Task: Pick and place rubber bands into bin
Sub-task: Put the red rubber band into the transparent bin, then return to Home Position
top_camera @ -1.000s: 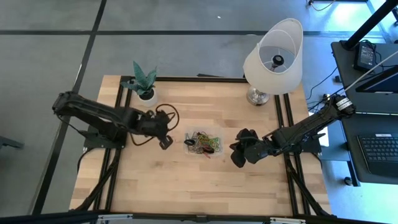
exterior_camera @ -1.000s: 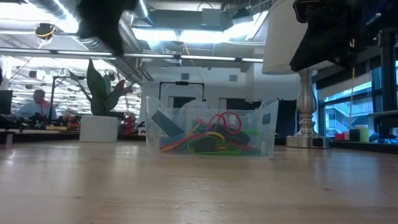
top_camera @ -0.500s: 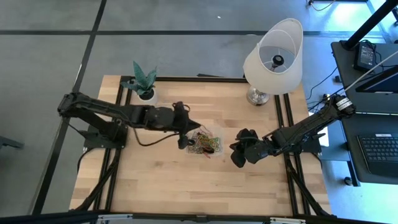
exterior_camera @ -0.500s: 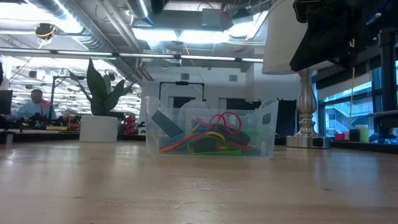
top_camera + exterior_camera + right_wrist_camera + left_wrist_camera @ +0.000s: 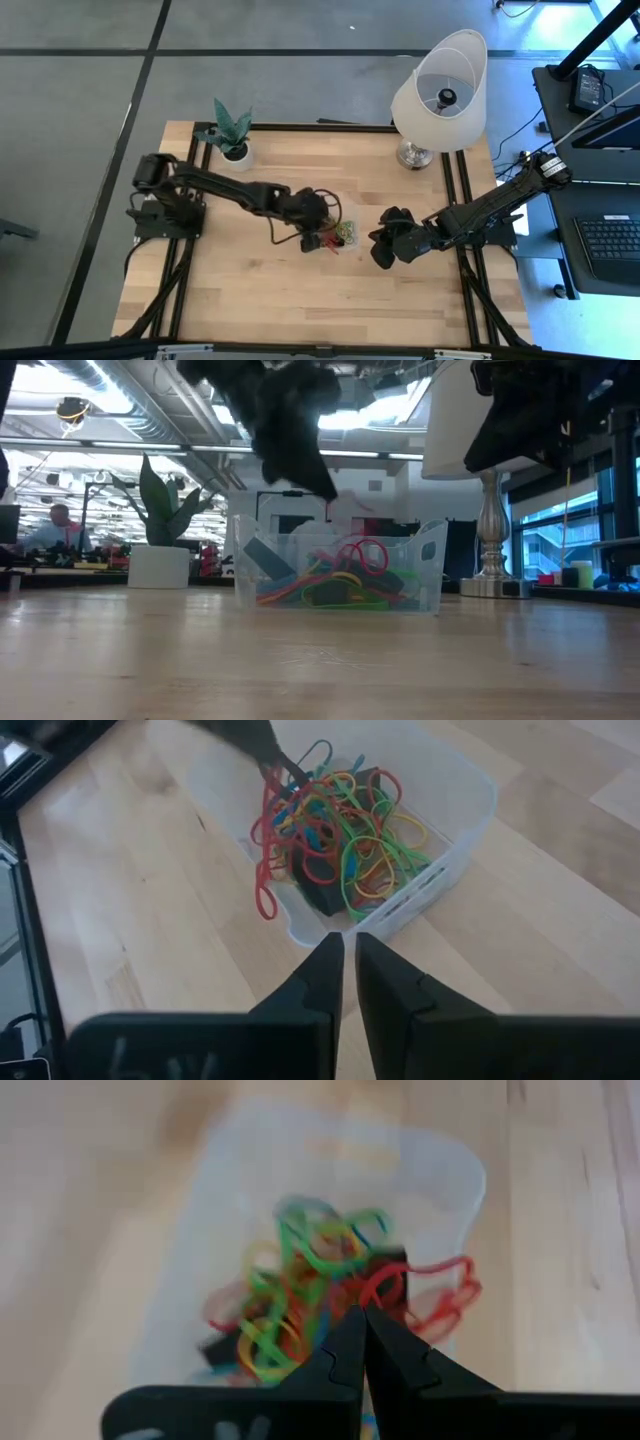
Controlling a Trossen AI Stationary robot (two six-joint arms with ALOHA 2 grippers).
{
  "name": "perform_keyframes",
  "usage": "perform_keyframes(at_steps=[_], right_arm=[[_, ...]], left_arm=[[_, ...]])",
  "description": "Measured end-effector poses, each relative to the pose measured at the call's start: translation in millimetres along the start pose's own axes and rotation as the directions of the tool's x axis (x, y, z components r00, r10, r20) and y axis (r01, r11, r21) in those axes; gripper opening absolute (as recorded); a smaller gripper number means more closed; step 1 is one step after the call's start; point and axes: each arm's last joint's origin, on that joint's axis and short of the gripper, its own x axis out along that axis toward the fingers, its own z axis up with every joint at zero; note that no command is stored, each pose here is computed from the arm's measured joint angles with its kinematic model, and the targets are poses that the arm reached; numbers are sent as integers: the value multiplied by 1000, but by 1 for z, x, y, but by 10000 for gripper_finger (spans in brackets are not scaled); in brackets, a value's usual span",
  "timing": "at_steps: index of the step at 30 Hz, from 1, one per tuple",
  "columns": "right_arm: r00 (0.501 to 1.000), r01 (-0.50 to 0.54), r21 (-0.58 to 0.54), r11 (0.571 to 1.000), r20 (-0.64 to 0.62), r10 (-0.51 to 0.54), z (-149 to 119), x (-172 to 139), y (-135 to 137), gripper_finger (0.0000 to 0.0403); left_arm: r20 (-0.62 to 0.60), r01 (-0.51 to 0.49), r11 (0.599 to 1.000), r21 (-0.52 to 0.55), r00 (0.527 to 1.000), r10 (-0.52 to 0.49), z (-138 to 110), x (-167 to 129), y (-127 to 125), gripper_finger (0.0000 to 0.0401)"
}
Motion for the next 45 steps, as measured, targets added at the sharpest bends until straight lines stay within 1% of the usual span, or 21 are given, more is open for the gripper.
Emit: perform_keyframes(at_steps=[3, 7, 10, 13, 16, 20, 21, 24, 26, 28, 31, 32, 35, 38, 39, 41, 43, 45], right_arm=[[1000, -2, 2, 1000, 1, 2, 0, 0, 0, 35], [1000, -5, 4, 1000, 3, 5, 0, 0, 1, 35], [1000, -7, 5, 1000, 4, 7, 0, 0, 1, 35], [1000, -7, 1, 1000, 4, 7, 0, 0, 1, 35], [1000, -7, 1, 1000, 4, 7, 0, 0, 1, 35], [1000, -5, -9, 1000, 3, 5, 0, 0, 1, 35], [1000, -3, -25, 1000, 2, 3, 0, 0, 0, 35], [1000, 0, -28, 1000, 4, 1, 1, 1, 0, 35], [1000, 4, -56, 998, 6, -4, 3, 1, -1, 35], [1000, 7, -117, 993, 9, -6, 3, 2, -1, 35], [999, 25, -191, 981, 31, -19, 4, 2, -2, 35], [999, 33, -203, 979, 37, -26, 4, 2, -2, 35], [998, 48, -224, 973, 52, -37, 5, 2, -3, 35], [997, 57, -230, 972, 56, -46, 7, 3, -5, 35], [997, 62, -233, 971, 58, -49, 8, 4, -5, 35], [996, 72, -229, 971, 64, -59, 12, 6, -7, 35], [995, 87, -216, 972, 70, -73, 15, 8, -10, 35], [993, 100, -203, 974, 76, -86, 19, 10, -12, 35]], left_arm=[[-38, 30, 999, -37, 999, -32, -5, 12, -1, 4], [-60, 28, 998, -63, 998, -32, -7, 15, 0, 15], [-55, 26, 997, -70, 998, -30, -6, 13, 3, 38], [-45, 52, 995, -84, 997, -55, -2, 8, 7, 70], [-58, 52, 995, -89, 997, -57, -1, 3, 13, 102], [-82, 27, 995, -97, 996, -35, 1, -15, 23, 125], [-98, 7, 995, -103, 995, -17, 0, -22, 26, 126], [-110, -141, 982, -121, 986, 128, -1, -47, 37, 118], [-108, -224, 969, -103, 971, 213, -3, -68, 41, 102], [-60, -253, 965, -69, 967, 249, -7, -87, 41, 76], [14, -240, 969, -51, 970, 241, -25, -110, 38, 21], [44, -231, 972, -52, 971, 233, -34, -115, 38, 12], [145, -172, 984, -50, 973, 178, -66, -125, 37, 3], [270, -56, 998, 17, 962, 50, -100, -130, 38, 2], [311, -5, 998, 58, 950, -13, -110, -130, 38, 2], [407, 47, 992, 116, 909, -91, -128, -130, 41, 2], [492, 55, 989, 136, 863, -116, -145, -130, 46, 1], [553, 49, 989, 138, 825, -118, -160, -128, 52, 2]])
